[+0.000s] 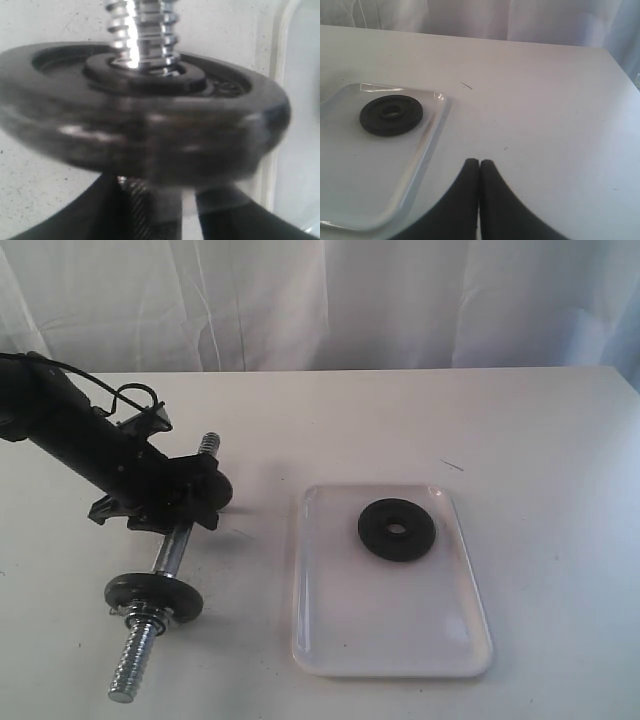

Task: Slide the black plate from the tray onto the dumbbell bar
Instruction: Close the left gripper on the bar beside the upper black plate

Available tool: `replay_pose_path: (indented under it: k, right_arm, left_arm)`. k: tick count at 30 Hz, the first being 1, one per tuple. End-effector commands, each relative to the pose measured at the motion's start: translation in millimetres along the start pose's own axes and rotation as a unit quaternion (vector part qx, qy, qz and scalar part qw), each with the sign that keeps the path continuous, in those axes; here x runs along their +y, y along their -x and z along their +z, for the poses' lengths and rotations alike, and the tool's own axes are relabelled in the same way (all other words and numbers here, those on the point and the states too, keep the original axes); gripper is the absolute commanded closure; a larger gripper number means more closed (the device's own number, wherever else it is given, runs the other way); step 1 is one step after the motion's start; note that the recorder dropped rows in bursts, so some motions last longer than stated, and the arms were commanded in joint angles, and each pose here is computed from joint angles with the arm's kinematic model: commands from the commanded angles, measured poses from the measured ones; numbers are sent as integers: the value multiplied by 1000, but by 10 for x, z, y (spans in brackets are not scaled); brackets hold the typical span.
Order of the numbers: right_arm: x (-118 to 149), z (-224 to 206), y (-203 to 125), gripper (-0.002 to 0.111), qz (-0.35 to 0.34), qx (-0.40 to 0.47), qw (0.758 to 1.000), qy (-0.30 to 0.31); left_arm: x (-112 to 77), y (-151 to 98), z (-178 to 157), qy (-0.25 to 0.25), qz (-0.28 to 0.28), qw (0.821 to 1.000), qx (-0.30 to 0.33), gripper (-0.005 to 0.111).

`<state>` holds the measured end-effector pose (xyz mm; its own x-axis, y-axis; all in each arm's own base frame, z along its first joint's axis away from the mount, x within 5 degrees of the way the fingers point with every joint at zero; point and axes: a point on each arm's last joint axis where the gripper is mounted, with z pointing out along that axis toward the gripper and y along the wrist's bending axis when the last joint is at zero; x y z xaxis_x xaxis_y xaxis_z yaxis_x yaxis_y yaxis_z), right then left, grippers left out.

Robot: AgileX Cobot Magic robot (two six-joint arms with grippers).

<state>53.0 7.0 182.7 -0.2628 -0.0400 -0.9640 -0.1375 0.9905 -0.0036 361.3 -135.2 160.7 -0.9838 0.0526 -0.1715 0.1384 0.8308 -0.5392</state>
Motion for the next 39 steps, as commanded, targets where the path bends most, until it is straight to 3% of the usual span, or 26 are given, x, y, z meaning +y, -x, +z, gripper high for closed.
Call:
replay_pose_path:
  k: [1, 6, 10, 25, 28, 35, 39]
  right_arm:
    - [-3, 2, -8, 108, 0, -4, 1000, -3]
    - [-3, 2, -8, 108, 0, -4, 1000, -3]
    - [-3, 2, -8, 108, 0, -4, 1000, -3]
    - [-3, 2, -8, 108, 0, -4, 1000, -3]
    - [-3, 2, -8, 108, 0, -4, 1000, -3]
    - [-3, 2, -8, 108, 9, -4, 1000, -3]
    - [-3, 2, -8, 108, 9, -4, 1000, -3]
  left_arm:
    - [-66, -21, -15, -15, -7, 1000, 10, 75]
    - [-50, -12, 6, -12, -9, 1000, 6, 87]
    - [12, -35, 124, -11, -8, 1000, 26, 107]
    - [85, -63, 279, -10, -16, 999, 46, 107]
    - [80, -74, 278, -13, -16, 998, 53, 100]
    - [70, -109, 282, -21, -18, 997, 72, 66]
    - [82, -118, 303, -21, -25, 996, 78, 61]
